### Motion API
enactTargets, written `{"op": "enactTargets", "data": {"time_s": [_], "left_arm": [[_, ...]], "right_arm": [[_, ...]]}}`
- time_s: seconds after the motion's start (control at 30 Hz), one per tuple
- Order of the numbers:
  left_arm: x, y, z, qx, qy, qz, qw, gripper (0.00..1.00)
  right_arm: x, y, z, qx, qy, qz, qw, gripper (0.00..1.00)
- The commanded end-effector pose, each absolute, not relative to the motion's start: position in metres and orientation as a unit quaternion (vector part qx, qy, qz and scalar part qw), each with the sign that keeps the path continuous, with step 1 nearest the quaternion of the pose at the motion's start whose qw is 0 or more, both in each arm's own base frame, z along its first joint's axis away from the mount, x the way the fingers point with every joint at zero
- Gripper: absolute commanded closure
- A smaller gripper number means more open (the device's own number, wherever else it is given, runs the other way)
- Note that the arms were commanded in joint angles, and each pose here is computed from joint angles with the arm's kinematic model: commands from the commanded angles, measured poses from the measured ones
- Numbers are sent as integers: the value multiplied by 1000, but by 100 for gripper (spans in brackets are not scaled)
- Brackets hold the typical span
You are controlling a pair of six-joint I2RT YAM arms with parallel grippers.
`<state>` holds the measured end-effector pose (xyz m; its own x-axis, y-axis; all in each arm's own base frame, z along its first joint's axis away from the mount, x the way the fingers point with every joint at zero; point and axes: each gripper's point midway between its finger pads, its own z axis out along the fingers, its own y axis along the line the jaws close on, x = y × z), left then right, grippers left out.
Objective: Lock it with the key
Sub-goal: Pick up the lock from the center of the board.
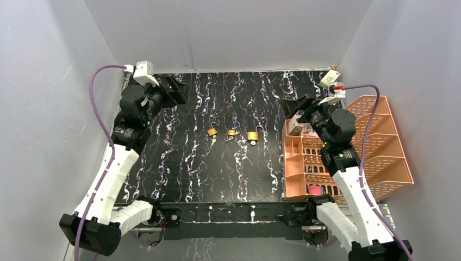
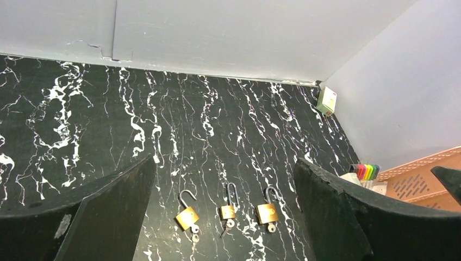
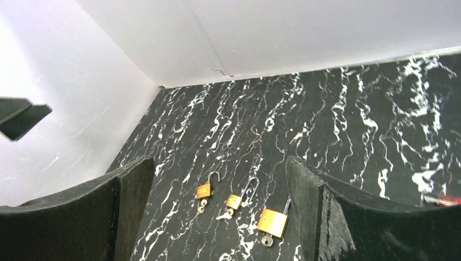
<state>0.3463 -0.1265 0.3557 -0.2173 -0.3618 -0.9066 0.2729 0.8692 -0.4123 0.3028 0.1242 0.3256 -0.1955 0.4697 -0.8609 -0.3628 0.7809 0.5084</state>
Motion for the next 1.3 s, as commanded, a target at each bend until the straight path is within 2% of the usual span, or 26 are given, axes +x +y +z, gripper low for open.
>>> {"op": "enactTargets", "data": {"time_s": [0.0,0.07,0.2,0.43,0.5,0.57,0.63,0.93,1.27], "left_arm": [[342,-129,364,-7,748,-250,615,2],[331,-138,369,49,723,-263,636,2],[314,-127,384,64,655,-252,710,2],[321,-103,372,37,677,-182,712,2],[326,-106,366,41,690,-183,699,2],[333,-112,357,49,709,-186,678,2],[340,-114,349,50,725,-185,661,2],[348,-104,338,12,753,-168,636,2],[362,-40,307,-95,792,-150,585,2]], "right_arm": [[296,139,367,-62,645,332,686,2],[310,140,356,-56,674,324,662,1],[336,154,329,-64,747,321,579,1],[355,149,337,-40,748,224,624,1],[362,160,329,-54,774,189,602,2],[365,179,318,-71,793,99,597,1],[361,214,305,-112,802,76,582,1],[367,304,259,-137,830,178,510,2],[366,381,174,-191,860,190,434,1]]}}
